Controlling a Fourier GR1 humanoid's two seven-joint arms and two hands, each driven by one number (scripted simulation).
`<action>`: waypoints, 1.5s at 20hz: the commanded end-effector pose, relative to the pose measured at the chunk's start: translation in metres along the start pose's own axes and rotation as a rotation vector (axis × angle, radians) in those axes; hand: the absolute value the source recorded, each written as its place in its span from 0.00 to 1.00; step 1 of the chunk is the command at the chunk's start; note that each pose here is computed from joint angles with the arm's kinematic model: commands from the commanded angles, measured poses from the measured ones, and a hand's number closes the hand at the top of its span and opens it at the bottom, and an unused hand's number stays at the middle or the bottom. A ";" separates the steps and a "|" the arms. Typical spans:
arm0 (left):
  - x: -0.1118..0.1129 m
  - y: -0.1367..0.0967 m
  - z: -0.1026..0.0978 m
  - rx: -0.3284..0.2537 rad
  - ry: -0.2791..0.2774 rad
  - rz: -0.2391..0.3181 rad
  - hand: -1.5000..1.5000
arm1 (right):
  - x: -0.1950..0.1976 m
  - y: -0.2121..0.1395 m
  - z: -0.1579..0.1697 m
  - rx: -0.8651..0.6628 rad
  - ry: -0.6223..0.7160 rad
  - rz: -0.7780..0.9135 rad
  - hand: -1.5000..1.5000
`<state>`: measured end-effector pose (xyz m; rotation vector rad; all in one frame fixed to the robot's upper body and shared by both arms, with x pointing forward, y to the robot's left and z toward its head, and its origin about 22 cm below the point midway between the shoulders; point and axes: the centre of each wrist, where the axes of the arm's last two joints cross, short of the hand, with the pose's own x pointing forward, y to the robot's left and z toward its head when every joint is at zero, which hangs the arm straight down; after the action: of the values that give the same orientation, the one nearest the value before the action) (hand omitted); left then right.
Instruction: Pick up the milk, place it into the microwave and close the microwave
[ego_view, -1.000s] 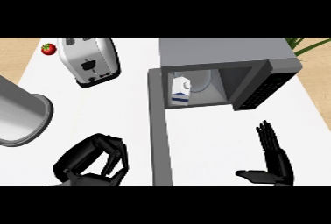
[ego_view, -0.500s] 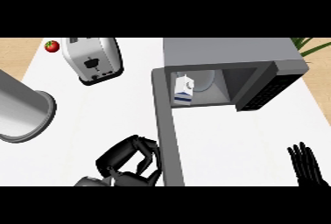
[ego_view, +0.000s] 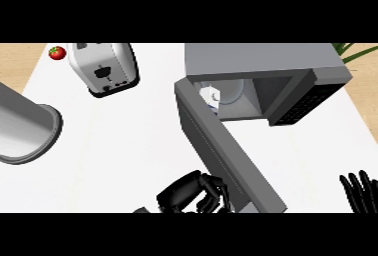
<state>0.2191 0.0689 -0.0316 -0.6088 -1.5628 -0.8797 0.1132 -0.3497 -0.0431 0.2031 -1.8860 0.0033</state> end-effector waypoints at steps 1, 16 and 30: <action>-0.004 -0.040 -0.013 -0.018 0.037 -0.027 1.00 | 0.031 0.006 -0.010 0.121 -0.035 -0.061 0.00; 0.029 -0.025 -0.065 0.256 -0.047 -0.072 1.00 | 0.085 0.044 -0.045 0.306 -0.059 -0.091 0.00; 0.057 0.033 -0.114 0.479 -0.069 -0.092 1.00 | 0.113 0.057 -0.050 0.292 -0.051 -0.104 0.00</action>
<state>0.2853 -0.0063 0.0210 -0.2475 -1.7736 -0.5695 0.1193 -0.3061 0.0782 0.5033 -1.9218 0.2119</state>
